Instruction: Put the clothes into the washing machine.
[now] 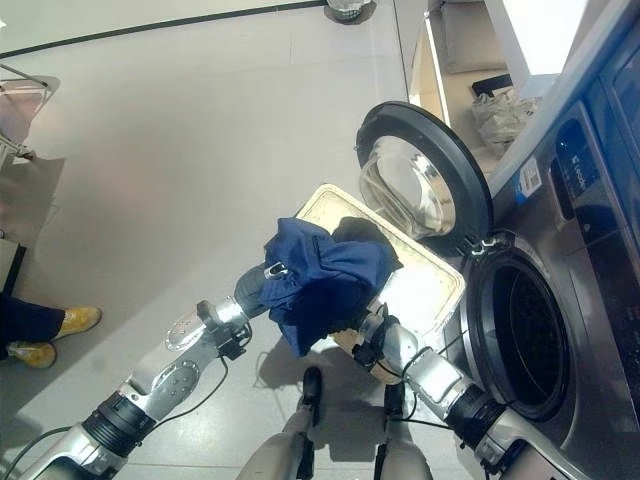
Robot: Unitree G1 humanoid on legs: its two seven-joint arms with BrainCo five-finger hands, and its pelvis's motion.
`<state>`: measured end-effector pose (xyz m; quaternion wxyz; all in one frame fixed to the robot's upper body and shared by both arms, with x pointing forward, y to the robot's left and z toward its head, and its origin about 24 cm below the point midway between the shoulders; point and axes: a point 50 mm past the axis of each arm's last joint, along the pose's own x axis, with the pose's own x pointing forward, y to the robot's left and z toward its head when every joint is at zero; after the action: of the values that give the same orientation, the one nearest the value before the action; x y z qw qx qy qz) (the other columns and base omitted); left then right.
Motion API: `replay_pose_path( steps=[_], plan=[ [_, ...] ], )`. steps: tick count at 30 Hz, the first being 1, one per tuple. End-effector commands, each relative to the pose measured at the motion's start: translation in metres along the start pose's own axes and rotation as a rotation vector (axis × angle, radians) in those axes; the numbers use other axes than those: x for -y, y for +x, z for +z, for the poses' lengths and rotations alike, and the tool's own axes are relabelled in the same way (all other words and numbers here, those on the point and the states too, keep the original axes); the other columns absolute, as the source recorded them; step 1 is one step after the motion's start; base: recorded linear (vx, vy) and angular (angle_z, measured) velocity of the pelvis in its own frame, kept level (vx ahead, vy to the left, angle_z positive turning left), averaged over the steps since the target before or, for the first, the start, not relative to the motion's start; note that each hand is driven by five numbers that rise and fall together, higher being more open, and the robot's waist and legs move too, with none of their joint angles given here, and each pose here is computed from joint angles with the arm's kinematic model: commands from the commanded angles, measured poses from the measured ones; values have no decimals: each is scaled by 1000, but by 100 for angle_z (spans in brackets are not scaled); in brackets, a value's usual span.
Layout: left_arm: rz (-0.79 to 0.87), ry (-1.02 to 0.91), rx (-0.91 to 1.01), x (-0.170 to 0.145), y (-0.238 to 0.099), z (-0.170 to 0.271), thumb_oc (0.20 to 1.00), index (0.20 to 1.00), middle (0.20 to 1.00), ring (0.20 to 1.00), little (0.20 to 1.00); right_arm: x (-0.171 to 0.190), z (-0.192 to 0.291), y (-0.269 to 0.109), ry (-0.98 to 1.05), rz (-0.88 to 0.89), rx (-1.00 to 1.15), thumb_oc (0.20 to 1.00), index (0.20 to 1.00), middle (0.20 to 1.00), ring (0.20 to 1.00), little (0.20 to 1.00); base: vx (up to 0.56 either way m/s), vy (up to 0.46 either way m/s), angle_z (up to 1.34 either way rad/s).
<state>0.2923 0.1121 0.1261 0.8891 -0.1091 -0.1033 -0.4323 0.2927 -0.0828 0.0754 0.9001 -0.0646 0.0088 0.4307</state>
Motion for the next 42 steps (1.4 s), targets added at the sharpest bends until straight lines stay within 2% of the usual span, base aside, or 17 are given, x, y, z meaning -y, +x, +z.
replay_pose_path(
  steps=[1,8,23,29,34,35,36,37,39,42],
  plan=[
    [95,-19,75,-10,-2,0,200,200,200,200,200,-43,13,10,276,275,130,1000,1000,1000,1000,1000,-5,-9,-16],
    [205,-3,18,-28,-15,-15,200,200,200,200,200,-53,0,7,553,437,127,1000,1000,1000,1000,1000,-2,-13,-5],
    [188,66,-77,-28,-17,-30,200,200,200,200,200,-55,-9,9,796,418,174,1000,1000,1000,1000,1000,0,0,0],
    [123,140,-70,-16,-12,-27,200,200,200,200,200,-47,-12,10,943,205,232,1000,1000,1000,1000,1000,0,0,0],
    [116,153,-68,-14,-12,-26,200,200,200,200,200,-45,-13,9,969,167,241,1000,1000,1000,1000,1000,0,0,0],
    [103,194,-75,-8,-12,-27,200,200,200,200,200,-42,-15,6,1013,84,268,1000,1000,1000,1000,1000,0,0,0],
    [103,194,-75,-8,-12,-27,200,200,200,200,200,-42,-15,6,1013,84,268,1000,1000,1000,1000,1000,24,31,-5],
    [80,347,-150,-3,-14,-31,200,200,200,200,200,-37,-19,0,1074,-39,299,1000,1000,1000,1000,1000,21,29,-6],
    [73,368,-166,-2,-15,-31,200,200,200,200,200,-37,-19,-1,1080,-53,300,1000,1000,1000,1000,1000,25,31,-6],
    [14,423,-254,2,-20,-37,200,200,200,200,200,-28,-24,-7,1088,-174,313,1000,1000,1000,1000,1000,31,33,-6]
  ],
)
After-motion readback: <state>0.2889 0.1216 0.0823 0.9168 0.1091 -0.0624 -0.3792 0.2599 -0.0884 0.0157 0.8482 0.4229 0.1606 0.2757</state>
